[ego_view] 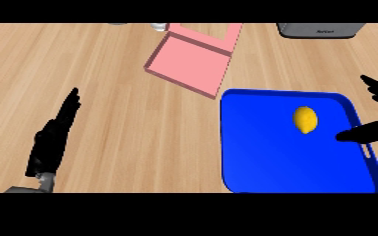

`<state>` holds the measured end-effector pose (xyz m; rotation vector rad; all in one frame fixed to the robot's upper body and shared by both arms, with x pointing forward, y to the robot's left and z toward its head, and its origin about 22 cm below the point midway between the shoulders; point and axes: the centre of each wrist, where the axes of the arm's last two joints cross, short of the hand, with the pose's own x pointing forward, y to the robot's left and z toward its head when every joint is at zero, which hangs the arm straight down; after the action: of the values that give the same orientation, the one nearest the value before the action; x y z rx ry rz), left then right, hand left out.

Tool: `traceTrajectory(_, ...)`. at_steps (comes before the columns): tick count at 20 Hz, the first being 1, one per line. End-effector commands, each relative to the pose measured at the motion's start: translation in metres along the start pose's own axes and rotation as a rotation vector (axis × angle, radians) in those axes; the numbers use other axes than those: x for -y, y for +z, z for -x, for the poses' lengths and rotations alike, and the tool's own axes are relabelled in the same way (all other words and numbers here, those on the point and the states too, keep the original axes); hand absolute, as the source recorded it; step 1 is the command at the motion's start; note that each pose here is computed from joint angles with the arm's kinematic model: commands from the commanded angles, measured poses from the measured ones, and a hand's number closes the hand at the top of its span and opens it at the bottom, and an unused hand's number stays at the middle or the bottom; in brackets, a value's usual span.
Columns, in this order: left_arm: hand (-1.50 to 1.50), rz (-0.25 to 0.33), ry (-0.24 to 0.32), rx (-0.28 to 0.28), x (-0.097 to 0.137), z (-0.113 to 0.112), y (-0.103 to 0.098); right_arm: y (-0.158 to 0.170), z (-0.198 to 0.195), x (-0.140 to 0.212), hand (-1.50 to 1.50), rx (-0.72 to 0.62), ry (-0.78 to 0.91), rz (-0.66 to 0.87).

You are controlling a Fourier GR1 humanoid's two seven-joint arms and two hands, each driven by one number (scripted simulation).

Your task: Pick the lemon from the tray and place it in the cardboard box

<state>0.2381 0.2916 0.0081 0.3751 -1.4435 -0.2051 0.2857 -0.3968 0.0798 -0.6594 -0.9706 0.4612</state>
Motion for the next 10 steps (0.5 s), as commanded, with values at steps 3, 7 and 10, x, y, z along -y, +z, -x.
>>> traceTrajectory(3, 0.0, -0.014, 0.0, -0.007, 0.0, -0.008, -0.012, -0.001, -0.034, -0.014, -1.5, -0.091, 0.081, -0.136)
traceTrajectory(7, 0.0, 0.003, 0.003, -0.001, 0.005, -0.006, 0.016, -0.008, -0.056, -0.044, -1.5, -0.146, 0.067, -0.121)
traceTrajectory(10, 0.0, -0.021, 0.012, 0.017, 0.018, -0.008, 0.014, 0.006, -0.051, -0.041, -1.5, -0.153, 0.074, -0.113)
